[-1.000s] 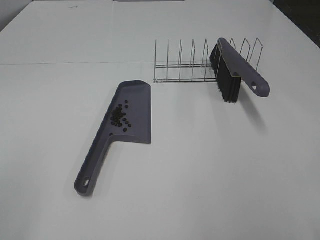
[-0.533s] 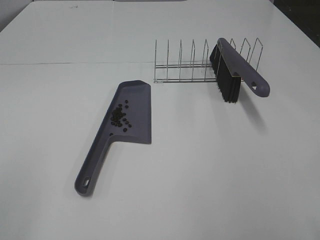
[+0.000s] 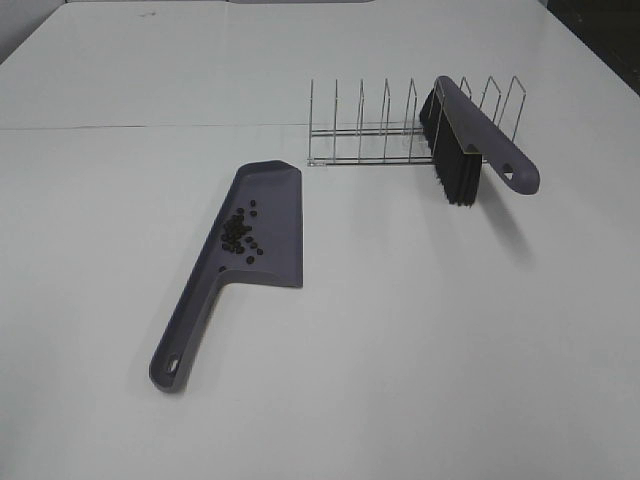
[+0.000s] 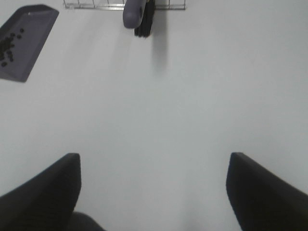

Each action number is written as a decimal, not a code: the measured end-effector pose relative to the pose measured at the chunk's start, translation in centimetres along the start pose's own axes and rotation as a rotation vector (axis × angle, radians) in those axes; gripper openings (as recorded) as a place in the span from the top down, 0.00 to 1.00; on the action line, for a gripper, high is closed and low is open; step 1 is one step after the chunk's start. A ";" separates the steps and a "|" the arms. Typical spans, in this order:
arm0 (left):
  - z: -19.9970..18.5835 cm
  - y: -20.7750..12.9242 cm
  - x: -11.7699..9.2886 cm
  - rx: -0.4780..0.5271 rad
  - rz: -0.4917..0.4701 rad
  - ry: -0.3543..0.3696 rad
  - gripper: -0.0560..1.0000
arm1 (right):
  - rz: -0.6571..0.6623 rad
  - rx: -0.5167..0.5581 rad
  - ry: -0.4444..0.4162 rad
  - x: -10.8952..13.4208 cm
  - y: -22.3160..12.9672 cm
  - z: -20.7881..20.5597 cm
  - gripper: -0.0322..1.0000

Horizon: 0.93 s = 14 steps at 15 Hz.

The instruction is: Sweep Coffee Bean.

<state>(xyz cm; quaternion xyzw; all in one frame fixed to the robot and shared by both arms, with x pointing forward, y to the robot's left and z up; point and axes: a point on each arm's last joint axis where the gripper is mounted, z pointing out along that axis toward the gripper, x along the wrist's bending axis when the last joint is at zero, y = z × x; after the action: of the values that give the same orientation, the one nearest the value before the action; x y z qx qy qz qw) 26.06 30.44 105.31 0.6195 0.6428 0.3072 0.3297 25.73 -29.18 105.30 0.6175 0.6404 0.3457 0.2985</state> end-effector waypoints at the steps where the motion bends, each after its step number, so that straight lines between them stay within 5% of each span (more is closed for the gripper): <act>1: -0.5 -0.3 0.1 -0.038 -0.018 0.019 0.32 | 0.003 -0.053 -0.009 0.0 -0.4 -0.7 0.27; 5: -2.2 -1.4 0.2 -0.168 -0.032 0.023 0.32 | -0.004 -0.155 -0.006 0.2 -1.4 -2.0 0.27; 14: -2.3 -1.5 0.2 -0.178 -0.032 0.022 0.32 | -0.004 -0.155 -0.006 0.2 -1.4 -2.0 0.27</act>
<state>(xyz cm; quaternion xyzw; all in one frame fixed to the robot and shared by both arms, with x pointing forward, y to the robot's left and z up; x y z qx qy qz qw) 23.30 30.66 105.45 0.5740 0.6262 0.3647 0.3813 23.31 -29.14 105.29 0.5924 0.6119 0.3918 0.3482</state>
